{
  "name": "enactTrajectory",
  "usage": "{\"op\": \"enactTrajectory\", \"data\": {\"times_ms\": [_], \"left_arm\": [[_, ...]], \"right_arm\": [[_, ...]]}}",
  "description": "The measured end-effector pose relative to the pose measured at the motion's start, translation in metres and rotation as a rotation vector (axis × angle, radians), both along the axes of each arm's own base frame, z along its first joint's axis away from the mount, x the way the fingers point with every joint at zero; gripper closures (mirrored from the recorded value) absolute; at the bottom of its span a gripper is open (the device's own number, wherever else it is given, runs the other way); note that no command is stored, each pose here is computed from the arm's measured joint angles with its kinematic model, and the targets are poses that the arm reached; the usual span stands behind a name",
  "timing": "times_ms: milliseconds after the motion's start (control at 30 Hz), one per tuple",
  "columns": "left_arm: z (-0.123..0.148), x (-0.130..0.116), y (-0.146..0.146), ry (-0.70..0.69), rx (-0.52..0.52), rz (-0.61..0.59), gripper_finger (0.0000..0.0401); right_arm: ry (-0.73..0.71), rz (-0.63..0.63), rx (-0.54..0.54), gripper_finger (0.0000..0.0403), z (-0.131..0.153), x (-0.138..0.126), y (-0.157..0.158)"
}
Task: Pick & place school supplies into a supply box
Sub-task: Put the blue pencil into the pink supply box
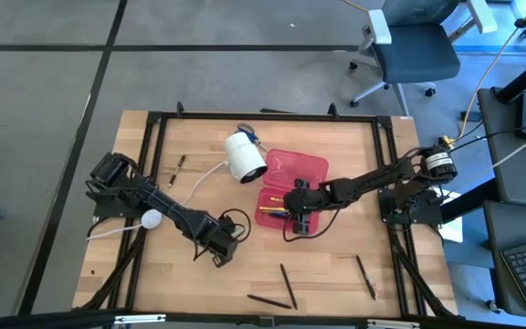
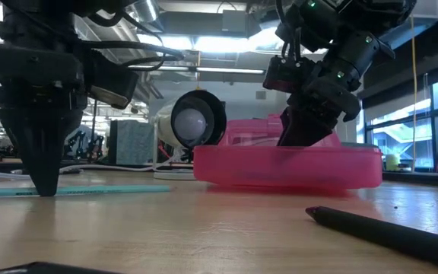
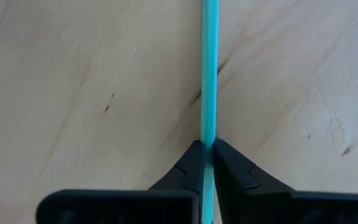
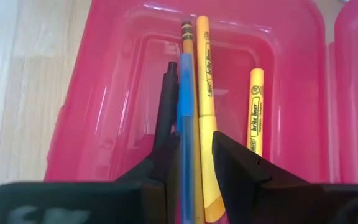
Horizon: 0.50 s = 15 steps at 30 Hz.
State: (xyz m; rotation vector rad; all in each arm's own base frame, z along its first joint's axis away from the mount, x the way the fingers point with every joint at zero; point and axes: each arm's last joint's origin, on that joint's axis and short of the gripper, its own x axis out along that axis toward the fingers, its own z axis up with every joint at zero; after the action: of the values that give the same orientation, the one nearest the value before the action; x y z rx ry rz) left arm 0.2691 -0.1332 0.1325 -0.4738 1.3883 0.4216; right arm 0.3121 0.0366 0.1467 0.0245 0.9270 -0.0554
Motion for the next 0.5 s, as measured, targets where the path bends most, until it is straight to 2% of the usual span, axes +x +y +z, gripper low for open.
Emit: {"op": "enactTrajectory", "data": {"times_ms": [367, 500], "left_arm": [[0.013, -0.006, 0.002, -0.022, -0.009, -0.051, 0.0392], [0.024, -0.006, 0.002, -0.069, -0.014, -0.069, 0.0393]], "right_arm": [[-0.111, 0.037, 0.016, 0.0306, 0.032, -0.008, 0.011], [-0.13, 0.05, 0.026, 0.0306, 0.038, -0.011, 0.016]]}}
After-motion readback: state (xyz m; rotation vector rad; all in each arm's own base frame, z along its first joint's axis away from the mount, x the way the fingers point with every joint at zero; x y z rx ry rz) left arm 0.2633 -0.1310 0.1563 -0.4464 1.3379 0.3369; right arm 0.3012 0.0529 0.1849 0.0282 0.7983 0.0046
